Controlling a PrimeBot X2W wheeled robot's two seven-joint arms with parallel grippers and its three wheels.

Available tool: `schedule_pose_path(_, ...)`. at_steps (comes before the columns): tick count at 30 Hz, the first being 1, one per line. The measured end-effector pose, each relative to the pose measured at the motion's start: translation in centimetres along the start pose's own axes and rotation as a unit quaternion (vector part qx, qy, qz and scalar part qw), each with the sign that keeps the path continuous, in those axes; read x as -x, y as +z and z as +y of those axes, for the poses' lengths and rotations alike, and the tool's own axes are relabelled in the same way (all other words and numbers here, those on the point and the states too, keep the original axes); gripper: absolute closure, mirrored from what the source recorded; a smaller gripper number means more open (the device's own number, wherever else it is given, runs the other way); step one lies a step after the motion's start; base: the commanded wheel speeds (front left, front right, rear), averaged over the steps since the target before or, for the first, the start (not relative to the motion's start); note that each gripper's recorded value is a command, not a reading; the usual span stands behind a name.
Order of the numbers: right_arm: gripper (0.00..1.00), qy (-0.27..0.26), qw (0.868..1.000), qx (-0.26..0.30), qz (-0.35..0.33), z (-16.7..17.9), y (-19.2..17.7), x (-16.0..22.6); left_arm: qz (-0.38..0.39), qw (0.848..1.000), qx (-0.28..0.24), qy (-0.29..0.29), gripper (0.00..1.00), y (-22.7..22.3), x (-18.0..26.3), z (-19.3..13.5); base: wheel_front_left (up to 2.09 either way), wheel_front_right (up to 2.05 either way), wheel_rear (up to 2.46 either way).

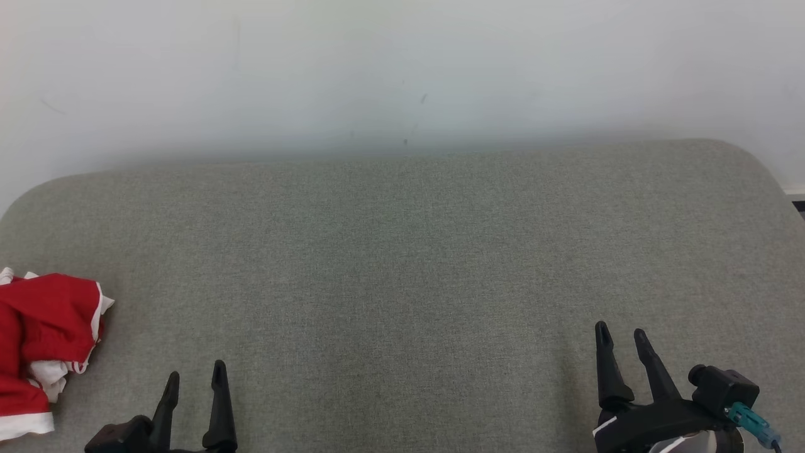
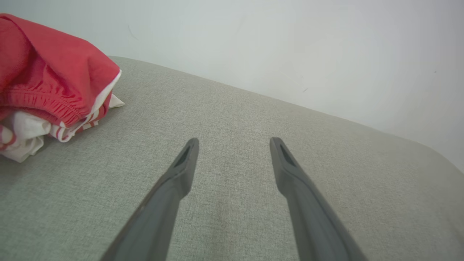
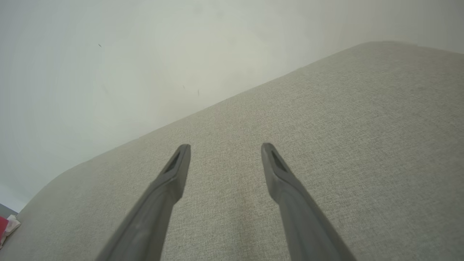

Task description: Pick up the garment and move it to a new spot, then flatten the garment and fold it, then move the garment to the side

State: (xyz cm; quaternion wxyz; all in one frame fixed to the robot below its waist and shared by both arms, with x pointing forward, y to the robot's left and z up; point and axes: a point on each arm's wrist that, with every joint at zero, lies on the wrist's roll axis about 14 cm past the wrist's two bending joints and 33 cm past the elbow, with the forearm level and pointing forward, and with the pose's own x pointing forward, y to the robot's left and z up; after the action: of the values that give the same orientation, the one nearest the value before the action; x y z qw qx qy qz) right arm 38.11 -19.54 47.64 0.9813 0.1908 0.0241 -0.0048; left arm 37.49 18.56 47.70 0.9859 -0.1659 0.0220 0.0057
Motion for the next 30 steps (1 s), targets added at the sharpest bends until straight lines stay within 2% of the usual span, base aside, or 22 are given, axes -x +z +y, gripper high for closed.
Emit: schedule_pose_path(30, 0.0, 0.023, 0.992, 0.123, -0.013, 0.56, 0.25, 0.28, -0.012, 0.993, -0.112, -0.025, 0.0, -0.05, 0.39, -0.79, 0.0, 0.0, 0.0)
